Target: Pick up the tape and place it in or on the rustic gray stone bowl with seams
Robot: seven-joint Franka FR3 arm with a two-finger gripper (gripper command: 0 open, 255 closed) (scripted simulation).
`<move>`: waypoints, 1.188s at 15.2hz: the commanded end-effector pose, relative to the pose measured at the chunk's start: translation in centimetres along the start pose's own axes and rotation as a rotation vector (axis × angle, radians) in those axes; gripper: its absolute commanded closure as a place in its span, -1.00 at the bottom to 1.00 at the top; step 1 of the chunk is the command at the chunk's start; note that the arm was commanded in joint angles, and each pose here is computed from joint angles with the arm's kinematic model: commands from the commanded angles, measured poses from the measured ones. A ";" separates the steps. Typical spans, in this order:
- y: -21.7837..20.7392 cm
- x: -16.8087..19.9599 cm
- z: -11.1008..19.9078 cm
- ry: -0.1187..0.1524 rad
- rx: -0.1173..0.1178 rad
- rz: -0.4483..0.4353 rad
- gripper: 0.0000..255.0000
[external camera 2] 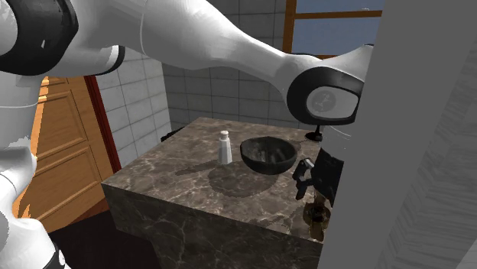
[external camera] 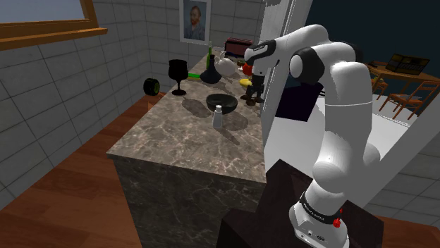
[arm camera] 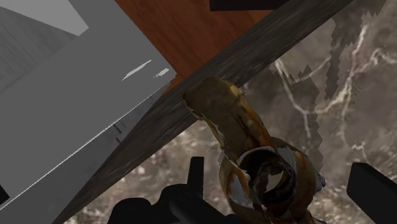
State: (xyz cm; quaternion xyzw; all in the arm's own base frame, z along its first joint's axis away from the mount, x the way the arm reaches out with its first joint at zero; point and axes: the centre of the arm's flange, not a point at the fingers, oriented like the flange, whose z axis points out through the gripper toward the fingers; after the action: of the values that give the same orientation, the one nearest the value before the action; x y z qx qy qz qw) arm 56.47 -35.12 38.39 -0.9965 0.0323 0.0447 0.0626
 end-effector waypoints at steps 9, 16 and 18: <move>0.0 0.0 0.0 0.000 0.000 0.000 1.00; -0.1 -0.1 -1.0 0.000 0.000 0.000 1.00; -0.3 -0.2 -2.1 0.000 0.000 0.000 1.00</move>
State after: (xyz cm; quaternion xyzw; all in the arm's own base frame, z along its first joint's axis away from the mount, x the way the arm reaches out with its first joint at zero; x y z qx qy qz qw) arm 56.54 -35.05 39.94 -0.9965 0.0323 0.0445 0.0626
